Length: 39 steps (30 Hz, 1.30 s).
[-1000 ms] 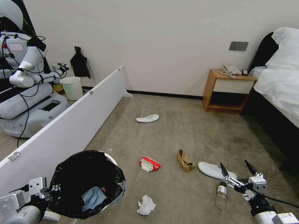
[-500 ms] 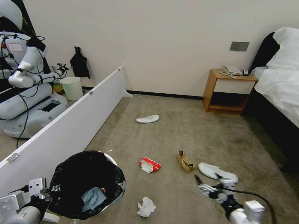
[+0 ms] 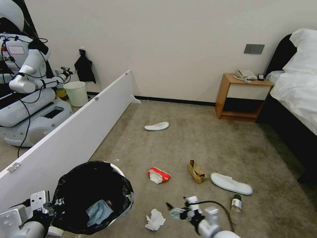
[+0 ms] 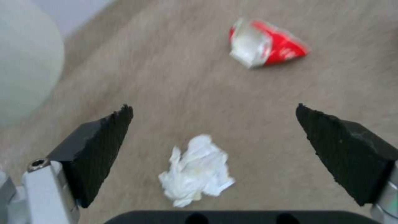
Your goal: Pick up the trash bin, then pick up the garbage from the floor and place it into the trash bin.
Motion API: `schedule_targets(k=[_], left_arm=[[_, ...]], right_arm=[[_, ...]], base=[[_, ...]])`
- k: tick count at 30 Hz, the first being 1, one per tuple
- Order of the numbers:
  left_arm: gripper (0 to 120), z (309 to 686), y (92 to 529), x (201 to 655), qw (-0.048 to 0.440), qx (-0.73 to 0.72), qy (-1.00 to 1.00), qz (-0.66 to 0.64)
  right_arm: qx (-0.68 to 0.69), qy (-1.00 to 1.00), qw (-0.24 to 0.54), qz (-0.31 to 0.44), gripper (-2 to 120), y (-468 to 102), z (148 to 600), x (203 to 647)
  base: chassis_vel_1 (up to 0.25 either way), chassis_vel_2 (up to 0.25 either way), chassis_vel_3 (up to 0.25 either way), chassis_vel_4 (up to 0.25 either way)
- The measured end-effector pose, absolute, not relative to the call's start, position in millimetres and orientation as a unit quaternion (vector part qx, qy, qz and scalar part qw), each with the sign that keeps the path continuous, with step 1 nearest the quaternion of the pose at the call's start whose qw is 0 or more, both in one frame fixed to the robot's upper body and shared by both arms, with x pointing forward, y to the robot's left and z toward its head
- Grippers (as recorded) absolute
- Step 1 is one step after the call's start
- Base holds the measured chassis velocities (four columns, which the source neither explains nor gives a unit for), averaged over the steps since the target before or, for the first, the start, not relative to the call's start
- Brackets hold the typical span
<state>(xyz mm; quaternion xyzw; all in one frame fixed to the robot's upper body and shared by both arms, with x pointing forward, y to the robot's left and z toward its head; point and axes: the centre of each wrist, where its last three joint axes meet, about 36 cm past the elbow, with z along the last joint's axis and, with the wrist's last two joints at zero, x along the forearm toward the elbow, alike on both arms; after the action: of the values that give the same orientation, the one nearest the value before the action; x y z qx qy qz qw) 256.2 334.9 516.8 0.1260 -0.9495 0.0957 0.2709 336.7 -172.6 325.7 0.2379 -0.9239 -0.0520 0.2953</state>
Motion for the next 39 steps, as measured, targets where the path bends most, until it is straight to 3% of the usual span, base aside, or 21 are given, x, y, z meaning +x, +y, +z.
schedule_targets(k=[7,23,39], left_arm=[[3,520.0,333.1,252.3,0.269,0.127,-0.950,0.095],[3,523.5,330.1,250.6,0.267,0.123,-0.952,0.091],[3,524.8,330.2,249.6,0.266,0.124,-0.952,0.091]], right_arm=[[0.251,-0.906,0.340,-0.015,100,-126.6,303.4,352.7],[0.223,-0.877,0.423,0.041,100,-97.1,265.3,359.1],[0.219,-0.875,0.430,0.043,100,-91.2,256.0,372.2]], base=[[0.000,0.000,0.000,0.000],[0.000,0.000,0.000,0.000],[0.000,0.000,0.000,0.000]])
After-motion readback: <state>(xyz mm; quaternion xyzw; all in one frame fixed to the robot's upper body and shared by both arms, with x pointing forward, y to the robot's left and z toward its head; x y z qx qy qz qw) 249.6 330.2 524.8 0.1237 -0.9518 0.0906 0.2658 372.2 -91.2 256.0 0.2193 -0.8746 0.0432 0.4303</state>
